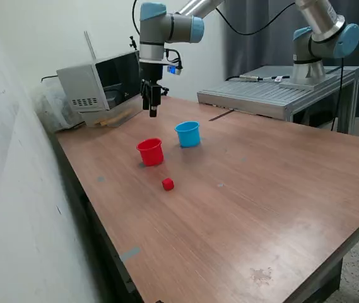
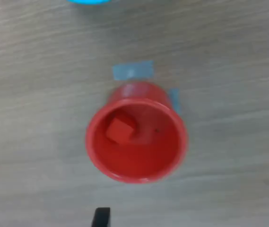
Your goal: Place red objects in the red bin, and blue objects in the blue bin.
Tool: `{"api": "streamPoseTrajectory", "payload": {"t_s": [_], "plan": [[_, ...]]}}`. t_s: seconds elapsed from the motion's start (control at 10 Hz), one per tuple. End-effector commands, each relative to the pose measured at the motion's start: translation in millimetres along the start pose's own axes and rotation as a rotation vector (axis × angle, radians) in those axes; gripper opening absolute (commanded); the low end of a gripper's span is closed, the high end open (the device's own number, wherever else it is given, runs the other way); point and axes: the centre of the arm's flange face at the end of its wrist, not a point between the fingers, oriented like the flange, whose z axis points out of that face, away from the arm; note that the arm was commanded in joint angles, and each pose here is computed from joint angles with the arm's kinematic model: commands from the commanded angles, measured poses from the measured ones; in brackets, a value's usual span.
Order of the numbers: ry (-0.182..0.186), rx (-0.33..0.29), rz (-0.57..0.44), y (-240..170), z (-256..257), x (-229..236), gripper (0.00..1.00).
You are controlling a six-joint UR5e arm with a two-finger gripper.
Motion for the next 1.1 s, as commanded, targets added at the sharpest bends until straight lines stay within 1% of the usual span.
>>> {"api": "streamPoseTrajectory", "payload": {"t_s": [0.0, 0.2, 0.3, 0.5, 0.8, 0.9, 1.0], "plan": [[0.021, -0.055, -0.074, -24, -72, 47, 1.00], [0.049, -0.070, -0.150, -59, -109, 98, 1.00], [0.063, -0.065, -0.192, -79, -118, 125, 1.00], [0.083, -0.059, -0.249, -103, -126, 160, 1.00], [0.092, -0.061, -0.269, -108, -129, 174, 1.00], [0.104, -0.054, -0.270, -108, -124, 176, 1.00], [0.124, -0.044, -0.270, -106, -114, 179, 1.00]]}}
